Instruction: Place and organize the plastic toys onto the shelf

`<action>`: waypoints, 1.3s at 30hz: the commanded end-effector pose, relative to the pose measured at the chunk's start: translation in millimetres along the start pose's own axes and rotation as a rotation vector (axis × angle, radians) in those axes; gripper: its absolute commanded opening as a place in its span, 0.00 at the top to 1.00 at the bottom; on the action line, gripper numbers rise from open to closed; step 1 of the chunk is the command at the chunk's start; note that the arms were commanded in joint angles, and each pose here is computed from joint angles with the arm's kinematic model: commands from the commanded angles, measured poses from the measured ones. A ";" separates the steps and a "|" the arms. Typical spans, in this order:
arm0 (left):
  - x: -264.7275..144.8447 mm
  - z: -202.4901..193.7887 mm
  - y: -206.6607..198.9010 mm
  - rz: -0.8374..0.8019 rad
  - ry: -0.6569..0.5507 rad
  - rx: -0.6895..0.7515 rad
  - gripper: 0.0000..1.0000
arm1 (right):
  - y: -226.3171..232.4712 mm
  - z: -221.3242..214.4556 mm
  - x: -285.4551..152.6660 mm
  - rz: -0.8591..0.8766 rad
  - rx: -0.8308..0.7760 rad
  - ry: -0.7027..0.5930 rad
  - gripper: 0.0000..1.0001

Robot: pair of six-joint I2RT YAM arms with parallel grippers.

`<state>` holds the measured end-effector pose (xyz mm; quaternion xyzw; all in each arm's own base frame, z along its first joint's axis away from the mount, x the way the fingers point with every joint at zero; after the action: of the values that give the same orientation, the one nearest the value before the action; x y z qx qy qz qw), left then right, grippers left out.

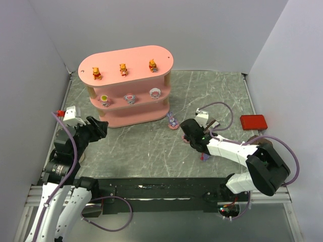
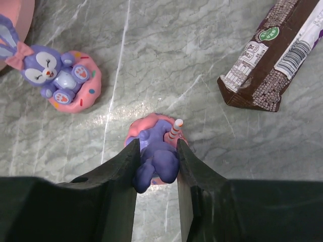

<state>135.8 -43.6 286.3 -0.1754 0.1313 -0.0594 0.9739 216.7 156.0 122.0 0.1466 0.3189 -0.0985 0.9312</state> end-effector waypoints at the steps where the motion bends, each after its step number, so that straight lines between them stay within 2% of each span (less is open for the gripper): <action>1: 0.2 3.2 -4.6 -0.056 -0.038 -0.012 0.33 | 6.2 11.7 -7.3 0.042 -0.008 -0.030 1.00; 10: 0.0 2.2 -4.4 -0.056 -0.036 -0.017 0.32 | 29.9 46.8 -51.7 0.228 0.051 -0.080 1.00; 17: -1.3 2.4 -4.3 -0.055 -0.043 -0.022 0.32 | 63.6 60.4 -62.8 0.293 0.088 -0.093 1.00; 28: -1.6 1.0 -4.0 -0.055 -0.043 -0.028 0.32 | 134.3 59.0 -27.1 0.303 0.118 -0.090 1.00; 39: 0.1 -0.2 -3.5 -0.048 -0.034 -0.031 0.32 | 161.3 47.9 7.5 0.246 0.160 -0.161 1.00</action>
<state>134.2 -46.1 283.7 -0.1878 0.1266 -0.0721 0.9713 275.6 275.4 165.2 0.1975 0.2799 -0.0043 0.9395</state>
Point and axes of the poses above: each gripper's point midway between its finger pads, its own x axis out along the fingers, its own y axis along the line the jaws close on, z = x × y, the point moved 10 cm from there along -x, back along the fingers, and after that the axes turned 5 degrees about x, right-handed, at the moved point
